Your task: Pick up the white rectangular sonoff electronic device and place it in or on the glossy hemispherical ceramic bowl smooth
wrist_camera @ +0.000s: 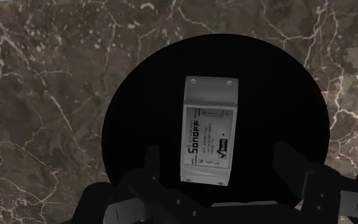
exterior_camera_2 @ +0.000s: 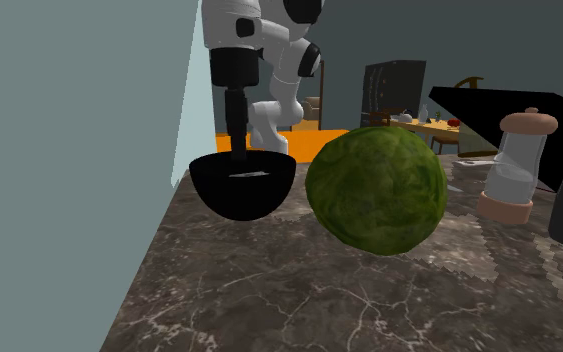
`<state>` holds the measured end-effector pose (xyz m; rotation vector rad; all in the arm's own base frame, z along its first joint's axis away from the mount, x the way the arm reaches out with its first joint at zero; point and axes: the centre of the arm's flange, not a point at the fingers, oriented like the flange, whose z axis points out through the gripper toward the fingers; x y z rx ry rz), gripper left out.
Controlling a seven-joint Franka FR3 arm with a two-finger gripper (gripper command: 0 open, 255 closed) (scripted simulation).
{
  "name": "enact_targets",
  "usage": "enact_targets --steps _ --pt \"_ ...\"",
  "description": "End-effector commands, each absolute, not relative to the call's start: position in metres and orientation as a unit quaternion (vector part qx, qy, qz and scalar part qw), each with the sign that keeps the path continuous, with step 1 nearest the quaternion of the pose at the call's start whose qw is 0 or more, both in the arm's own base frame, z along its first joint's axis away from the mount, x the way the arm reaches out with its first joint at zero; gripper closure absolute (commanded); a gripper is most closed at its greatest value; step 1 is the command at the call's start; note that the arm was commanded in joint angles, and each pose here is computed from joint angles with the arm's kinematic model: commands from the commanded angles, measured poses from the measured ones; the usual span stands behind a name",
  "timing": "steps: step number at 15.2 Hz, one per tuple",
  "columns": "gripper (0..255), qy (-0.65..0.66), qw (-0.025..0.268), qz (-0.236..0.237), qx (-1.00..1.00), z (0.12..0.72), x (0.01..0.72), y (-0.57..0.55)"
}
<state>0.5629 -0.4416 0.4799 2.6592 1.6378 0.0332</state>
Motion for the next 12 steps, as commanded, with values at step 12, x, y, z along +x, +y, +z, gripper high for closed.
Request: enact_targets --steps 12 --pt "0 0.524 0.009 0.011 0.851 0.530 0.562 -0.441"
